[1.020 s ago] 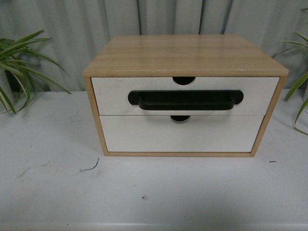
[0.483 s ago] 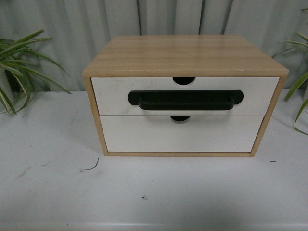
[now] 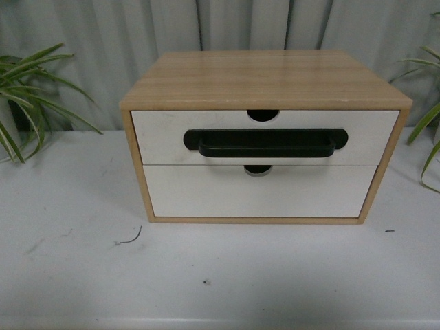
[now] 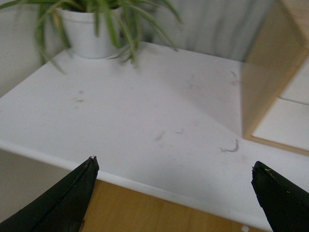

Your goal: Pull drawer

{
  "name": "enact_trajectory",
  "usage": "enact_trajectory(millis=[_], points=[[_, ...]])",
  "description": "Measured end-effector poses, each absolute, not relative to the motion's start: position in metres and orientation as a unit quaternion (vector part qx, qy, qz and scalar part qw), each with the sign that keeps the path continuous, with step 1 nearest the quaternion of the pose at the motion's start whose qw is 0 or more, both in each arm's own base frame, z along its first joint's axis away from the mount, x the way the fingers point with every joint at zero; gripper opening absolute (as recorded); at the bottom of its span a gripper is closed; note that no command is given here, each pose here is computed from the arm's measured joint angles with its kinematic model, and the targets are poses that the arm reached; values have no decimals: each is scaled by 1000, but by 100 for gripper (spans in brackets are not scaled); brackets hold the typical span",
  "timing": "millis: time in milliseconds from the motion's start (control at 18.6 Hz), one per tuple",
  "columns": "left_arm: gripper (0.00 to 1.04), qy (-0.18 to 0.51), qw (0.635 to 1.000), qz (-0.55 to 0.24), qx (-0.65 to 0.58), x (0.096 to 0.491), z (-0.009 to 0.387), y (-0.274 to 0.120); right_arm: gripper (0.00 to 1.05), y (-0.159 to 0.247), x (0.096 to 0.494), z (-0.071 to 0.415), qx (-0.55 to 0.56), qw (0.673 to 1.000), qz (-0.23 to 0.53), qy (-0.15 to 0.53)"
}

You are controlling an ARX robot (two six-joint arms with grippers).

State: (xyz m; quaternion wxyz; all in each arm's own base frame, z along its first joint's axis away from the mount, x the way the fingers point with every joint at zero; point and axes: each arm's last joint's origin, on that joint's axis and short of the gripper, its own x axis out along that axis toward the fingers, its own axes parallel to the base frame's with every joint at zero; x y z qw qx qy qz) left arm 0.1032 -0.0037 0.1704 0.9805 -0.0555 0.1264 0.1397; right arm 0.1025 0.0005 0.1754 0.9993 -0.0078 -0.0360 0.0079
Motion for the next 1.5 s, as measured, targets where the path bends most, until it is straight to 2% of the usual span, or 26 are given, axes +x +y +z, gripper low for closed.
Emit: enact_trajectory(millis=[54, 107, 161, 376, 429, 483, 590, 644, 805, 912, 1020, 1180, 1288, 1395, 1502], points=[[98, 101, 965, 230, -80, 109, 177, 4, 98, 2, 112, 177, -16, 999, 15, -36], [98, 76, 957, 262, -94, 116, 184, 12, 98, 4, 122, 177, -24, 999, 19, -34], [98, 55, 959, 255, -107, 127, 195, 18, 98, 8, 138, 180, -40, 998, 33, -38], [98, 45, 963, 240, -115, 147, 207, 26, 98, 10, 161, 193, -56, 996, 31, -58], [98, 40, 964, 234, -116, 159, 213, 29, 98, 12, 177, 203, -66, 995, 30, -73], [98, 38, 970, 209, -118, 181, 221, 28, 98, 15, 207, 213, -77, 993, 32, -79], [98, 36, 982, 145, -113, 227, 236, 15, 98, 25, 259, 207, -93, 994, 55, -9], [98, 41, 988, 111, -103, 244, 240, 6, 98, 30, 276, 207, -103, 992, 73, 4], [98, 110, 992, -63, -26, 286, 247, -33, 98, 49, 306, 241, -169, 971, 171, -20], [98, 125, 976, -166, 62, 299, 270, -56, 98, 56, 310, 250, -246, 934, 259, -17], [98, 133, 940, -276, 151, 304, 292, -83, 98, 56, 312, 250, -330, 884, 330, -12], [98, 205, 851, -393, 283, 310, 278, -125, 98, 51, 317, 249, -477, 789, 386, -14], [98, 230, 799, -442, 336, 316, 265, -147, 98, 49, 319, 236, -539, 724, 430, 8], [98, 228, 776, -467, 357, 324, 259, -164, 98, 49, 320, 227, -584, 666, 464, 15], [98, 238, 758, -483, 368, 328, 248, -175, 98, 49, 326, 218, -607, 638, 473, 38]])
